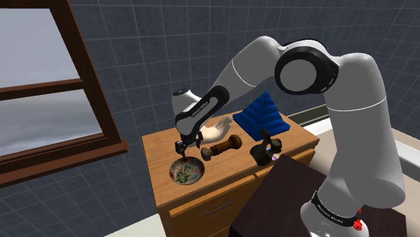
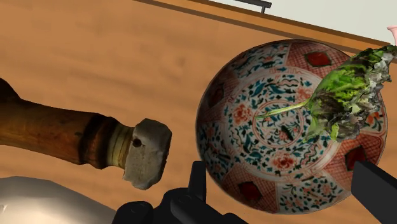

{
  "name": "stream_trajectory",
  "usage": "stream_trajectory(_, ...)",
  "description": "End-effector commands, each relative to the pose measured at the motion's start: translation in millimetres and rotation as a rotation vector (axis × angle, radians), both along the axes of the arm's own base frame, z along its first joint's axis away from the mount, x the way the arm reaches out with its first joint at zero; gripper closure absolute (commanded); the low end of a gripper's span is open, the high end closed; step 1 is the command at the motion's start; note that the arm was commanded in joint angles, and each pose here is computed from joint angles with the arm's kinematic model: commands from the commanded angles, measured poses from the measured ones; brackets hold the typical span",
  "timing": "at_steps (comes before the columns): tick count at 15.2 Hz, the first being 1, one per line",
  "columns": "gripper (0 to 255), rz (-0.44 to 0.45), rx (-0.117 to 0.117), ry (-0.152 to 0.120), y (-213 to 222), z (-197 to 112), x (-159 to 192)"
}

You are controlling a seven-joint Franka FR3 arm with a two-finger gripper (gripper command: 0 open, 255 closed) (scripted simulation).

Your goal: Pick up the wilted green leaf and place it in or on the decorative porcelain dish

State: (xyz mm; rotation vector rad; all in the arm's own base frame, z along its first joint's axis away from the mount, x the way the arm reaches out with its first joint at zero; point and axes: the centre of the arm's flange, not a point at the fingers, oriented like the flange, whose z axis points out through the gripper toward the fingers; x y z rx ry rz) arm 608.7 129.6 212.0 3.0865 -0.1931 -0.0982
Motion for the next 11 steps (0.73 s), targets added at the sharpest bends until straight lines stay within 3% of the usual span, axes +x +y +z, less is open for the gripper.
stream_trajectory(1,0,0.000,0.000,0.000,0.7,19.5,1.6)
stream_trajectory(3,0,0.000,0.000,0.000,1.8,43.1,3.1)
stream_trajectory(11,0,0.000,0.000,0.000,1.8,43.1,3.1)
